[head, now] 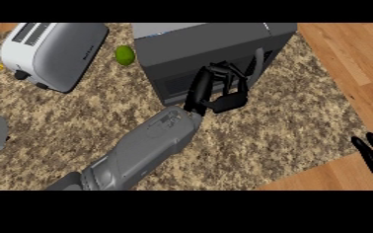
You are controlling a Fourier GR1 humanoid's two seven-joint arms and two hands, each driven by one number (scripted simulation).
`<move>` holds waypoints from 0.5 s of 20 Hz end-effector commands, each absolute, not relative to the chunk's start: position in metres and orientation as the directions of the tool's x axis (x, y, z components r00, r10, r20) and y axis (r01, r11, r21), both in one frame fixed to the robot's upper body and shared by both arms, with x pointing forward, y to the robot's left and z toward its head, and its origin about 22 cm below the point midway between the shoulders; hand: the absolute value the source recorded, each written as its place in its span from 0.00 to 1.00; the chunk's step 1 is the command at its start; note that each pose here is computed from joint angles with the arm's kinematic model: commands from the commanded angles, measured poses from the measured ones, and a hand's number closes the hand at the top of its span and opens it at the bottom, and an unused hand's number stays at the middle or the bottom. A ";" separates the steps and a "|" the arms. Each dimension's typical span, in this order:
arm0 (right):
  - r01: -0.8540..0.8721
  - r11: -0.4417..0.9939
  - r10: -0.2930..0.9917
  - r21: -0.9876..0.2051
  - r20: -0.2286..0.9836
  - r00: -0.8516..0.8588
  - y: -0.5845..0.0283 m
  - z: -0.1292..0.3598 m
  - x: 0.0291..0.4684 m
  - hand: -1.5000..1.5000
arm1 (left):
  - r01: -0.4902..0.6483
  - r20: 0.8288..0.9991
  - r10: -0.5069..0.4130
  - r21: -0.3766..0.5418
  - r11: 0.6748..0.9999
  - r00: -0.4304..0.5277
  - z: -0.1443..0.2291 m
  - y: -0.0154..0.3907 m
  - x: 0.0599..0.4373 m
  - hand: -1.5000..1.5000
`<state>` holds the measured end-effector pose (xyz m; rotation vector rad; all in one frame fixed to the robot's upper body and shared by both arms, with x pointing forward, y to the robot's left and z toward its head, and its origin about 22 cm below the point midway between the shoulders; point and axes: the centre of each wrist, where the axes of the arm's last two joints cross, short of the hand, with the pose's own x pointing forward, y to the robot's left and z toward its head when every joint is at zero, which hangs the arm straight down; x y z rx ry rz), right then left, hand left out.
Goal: Pick up the milk, place it into the microwave and close the microwave
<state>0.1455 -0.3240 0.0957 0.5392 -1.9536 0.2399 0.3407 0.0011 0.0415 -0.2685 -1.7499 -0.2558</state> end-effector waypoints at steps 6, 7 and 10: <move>-0.539 0.841 -0.282 0.053 0.892 -0.353 -0.321 0.108 0.148 0.00 | 0.180 0.976 0.029 0.011 0.984 -0.218 0.042 0.013 0.361 1.00; -0.552 0.832 -0.297 0.059 0.887 -0.353 -0.319 0.106 0.148 0.00 | 0.180 0.976 0.034 0.006 0.984 -0.216 0.047 0.011 0.364 1.00; -0.569 0.821 -0.297 0.057 0.892 -0.340 -0.319 0.109 0.148 0.00 | 0.171 0.972 0.039 0.001 0.985 -0.233 0.045 0.012 0.363 1.00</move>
